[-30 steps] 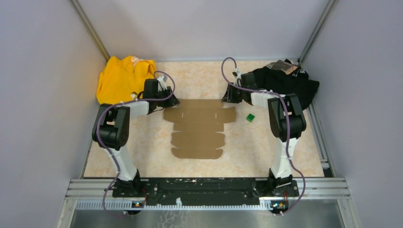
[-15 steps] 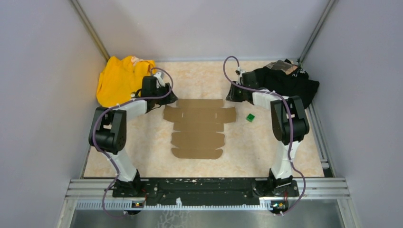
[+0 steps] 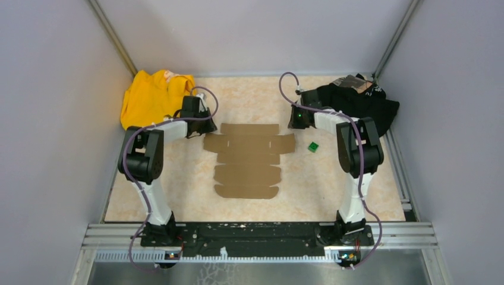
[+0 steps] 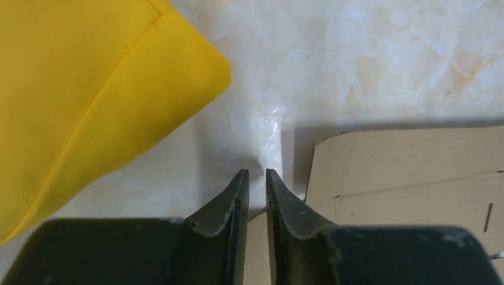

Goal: Fold the paper box

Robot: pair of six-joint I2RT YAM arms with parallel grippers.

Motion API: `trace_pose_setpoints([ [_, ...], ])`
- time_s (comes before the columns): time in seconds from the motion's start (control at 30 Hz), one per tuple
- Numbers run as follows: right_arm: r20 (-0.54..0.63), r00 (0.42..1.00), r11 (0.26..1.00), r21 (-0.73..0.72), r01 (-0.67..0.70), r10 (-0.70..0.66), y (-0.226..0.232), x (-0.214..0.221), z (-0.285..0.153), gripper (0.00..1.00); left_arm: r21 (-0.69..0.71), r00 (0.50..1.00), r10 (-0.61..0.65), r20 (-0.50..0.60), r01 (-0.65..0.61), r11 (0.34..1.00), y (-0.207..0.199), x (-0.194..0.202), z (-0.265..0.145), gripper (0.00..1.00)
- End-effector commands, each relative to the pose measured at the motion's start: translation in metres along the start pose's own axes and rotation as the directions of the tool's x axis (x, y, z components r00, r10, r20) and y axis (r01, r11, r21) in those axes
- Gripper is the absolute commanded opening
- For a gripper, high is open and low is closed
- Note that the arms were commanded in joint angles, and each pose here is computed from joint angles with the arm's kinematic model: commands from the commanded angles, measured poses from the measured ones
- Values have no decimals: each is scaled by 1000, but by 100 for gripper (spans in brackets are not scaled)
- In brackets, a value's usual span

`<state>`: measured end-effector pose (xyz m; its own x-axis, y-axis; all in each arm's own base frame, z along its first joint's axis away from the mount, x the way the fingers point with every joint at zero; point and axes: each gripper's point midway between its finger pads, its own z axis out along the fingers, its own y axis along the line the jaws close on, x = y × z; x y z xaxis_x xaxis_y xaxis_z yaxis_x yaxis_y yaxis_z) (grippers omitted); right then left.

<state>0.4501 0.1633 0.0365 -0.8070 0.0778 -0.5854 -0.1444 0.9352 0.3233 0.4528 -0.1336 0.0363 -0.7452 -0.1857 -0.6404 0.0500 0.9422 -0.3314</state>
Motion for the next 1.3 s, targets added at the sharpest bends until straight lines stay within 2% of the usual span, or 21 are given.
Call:
trace_pose_setpoints([
  [0.0, 13, 999, 999, -25, 32, -32, 13, -11, 8, 11, -2, 1000, 5, -28, -5, 1000, 3, 3, 10, 23],
  [0.33, -20, 999, 997, -65, 37, -38, 31, 0, 24, 10, 59, 999, 9, -38, -6, 998, -12, 4, 16, 21],
  [0.73, -7, 999, 996, -83, 41, -42, 42, 3, 12, 10, 119, 999, 16, -47, -11, 993, -38, 11, 0, 18],
  [1.27, 0, 998, 994, -96, 61, -61, 63, 2, 2, 9, 126, 999, -7, -33, 11, 992, -47, 5, -14, 17],
])
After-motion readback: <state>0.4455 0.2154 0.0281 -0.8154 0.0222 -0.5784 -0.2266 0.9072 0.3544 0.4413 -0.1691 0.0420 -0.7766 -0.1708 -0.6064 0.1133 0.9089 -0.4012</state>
